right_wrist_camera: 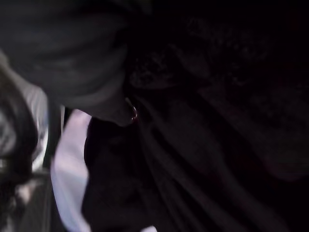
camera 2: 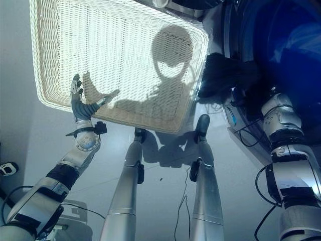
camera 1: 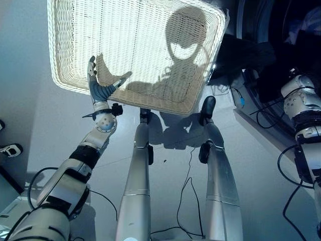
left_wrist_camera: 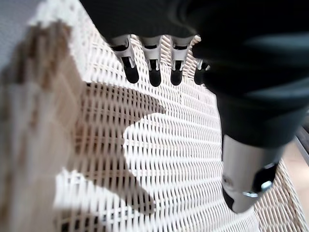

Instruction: Put the clothes into the washing machine.

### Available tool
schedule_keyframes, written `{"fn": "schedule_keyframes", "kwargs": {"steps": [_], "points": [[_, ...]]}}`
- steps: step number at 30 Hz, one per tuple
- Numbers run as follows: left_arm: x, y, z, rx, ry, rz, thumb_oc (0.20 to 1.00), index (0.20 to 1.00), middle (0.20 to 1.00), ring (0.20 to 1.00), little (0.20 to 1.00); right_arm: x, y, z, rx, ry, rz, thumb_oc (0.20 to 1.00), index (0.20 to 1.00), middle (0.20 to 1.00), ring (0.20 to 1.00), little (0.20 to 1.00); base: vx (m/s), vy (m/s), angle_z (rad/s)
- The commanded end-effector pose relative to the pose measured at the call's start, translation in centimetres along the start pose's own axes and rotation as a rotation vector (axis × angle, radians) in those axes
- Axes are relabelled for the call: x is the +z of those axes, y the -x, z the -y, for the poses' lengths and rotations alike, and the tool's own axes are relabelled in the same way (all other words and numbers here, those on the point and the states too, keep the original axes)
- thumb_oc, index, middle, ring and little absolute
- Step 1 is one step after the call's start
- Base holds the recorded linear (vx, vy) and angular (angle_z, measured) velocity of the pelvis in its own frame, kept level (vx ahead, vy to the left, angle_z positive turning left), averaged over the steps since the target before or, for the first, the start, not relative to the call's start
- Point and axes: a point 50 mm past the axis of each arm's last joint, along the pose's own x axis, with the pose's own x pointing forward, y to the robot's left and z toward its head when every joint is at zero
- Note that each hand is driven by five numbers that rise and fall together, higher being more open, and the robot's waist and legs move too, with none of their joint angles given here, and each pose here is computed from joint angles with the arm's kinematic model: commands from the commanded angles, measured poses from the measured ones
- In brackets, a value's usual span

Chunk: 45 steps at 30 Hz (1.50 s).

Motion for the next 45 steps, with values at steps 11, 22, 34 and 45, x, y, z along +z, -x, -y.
{"fn": "schedule_keyframes", "kwargs": {"steps": [11,22,34,45], "points": [[-1.2,0.7,-5.2,0.088,-0.006,0.018,1.0,1.0,1.0,1.0,1.0,11.0,-2.3,6.4,-0.405,-0.355,0.378,0.2,0.2,0.2,0.2,0.2,0.0,-0.044,-0.02],[-1.2,0.4,-4.8,0.051,0.007,0.012,1.0,1.0,1.0,1.0,1.0,13.8,-2.4,7.6,-0.6,-0.22,0.465,0.915,0.915,0.915,0.915,0.915,0.0,0.001,0.0],[-0.2,-0.4,-3.2,0.027,0.045,0.018,1.0,1.0,1.0,1.0,1.0,10.6,0.7,-0.9,-0.234,0.574,0.72,1.0,1.0,1.0,1.0,1.0,0.0,0.0,0.0],[0.4,-0.8,-2.4,0.025,0.054,0.032,1.0,1.0,1.0,1.0,1.0,9.1,3.6,-4.3,-0.051,0.861,0.999,1.0,1.0,1.0,1.0,1.0,0.0,0.0,0.0]]}}
